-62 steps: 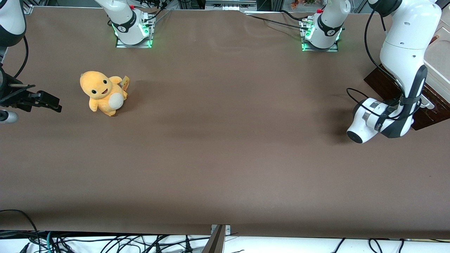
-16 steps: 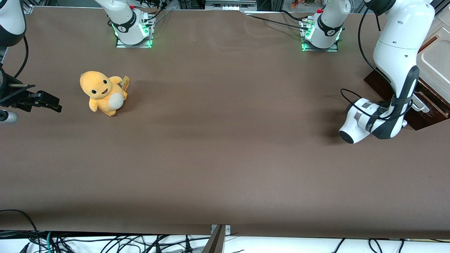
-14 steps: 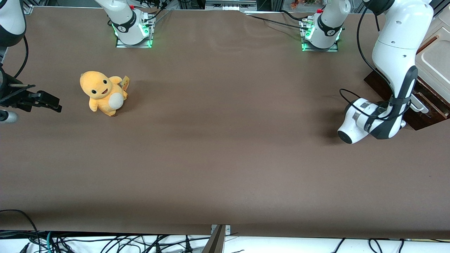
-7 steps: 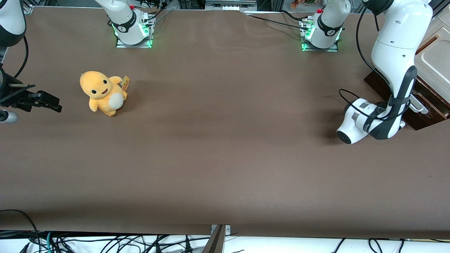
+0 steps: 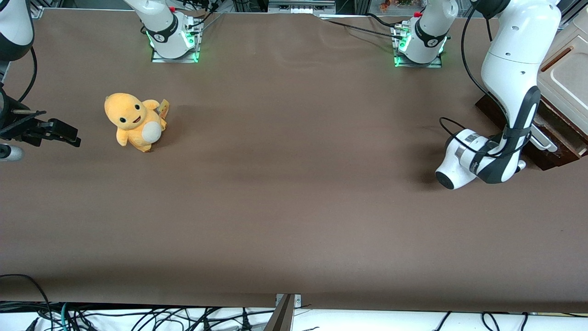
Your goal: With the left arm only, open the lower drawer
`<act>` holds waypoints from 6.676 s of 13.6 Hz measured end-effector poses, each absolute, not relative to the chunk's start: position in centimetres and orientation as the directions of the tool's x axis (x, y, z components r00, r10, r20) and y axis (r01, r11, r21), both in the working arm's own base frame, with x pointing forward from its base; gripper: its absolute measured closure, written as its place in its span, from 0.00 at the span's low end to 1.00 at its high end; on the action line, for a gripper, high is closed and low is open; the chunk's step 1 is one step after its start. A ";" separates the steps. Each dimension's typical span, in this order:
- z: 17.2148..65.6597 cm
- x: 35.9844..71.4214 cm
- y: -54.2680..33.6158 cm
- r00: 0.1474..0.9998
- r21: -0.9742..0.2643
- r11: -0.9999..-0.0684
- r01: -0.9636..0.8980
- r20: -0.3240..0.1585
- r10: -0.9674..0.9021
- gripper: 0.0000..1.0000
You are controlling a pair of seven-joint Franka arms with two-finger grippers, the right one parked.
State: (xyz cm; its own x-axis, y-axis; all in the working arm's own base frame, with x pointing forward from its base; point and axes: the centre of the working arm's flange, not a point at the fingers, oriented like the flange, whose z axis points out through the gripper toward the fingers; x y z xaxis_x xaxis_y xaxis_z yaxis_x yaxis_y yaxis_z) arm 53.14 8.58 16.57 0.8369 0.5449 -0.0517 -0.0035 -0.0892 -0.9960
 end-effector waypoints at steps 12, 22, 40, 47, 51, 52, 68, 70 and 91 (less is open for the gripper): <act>16.2 53.7 6.8 0.853 -0.996 -0.088 -0.007 -0.052 0.519 0.81; 16.4 54.1 5.0 0.859 -0.996 -0.091 -0.004 -0.050 0.510 0.81; 16.7 55.3 3.4 0.856 -0.994 -0.109 -0.013 -0.067 0.513 0.81; 16.0 54.9 3.0 0.843 -0.992 -0.117 -0.036 -0.093 0.529 0.69; 15.7 54.5 2.4 0.838 -0.993 -0.108 -0.054 -0.104 0.535 0.29; 15.7 54.5 2.5 0.838 -0.993 -0.107 -0.054 -0.104 0.536 0.19; 23.0 57.3 -3.4 0.801 -0.941 -0.331 0.070 -0.144 0.581 0.00; 25.6 57.4 -5.7 0.809 -0.913 -0.398 0.091 -0.166 0.565 0.00; 55.9 60.6 -8.2 0.958 -0.073 -0.994 0.078 -0.269 0.095 0.00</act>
State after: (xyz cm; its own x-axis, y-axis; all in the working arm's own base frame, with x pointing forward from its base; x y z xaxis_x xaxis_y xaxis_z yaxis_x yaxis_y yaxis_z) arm 60.56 -8.19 55.88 0.9584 0.0948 -0.2693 0.0778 -0.9943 -0.0732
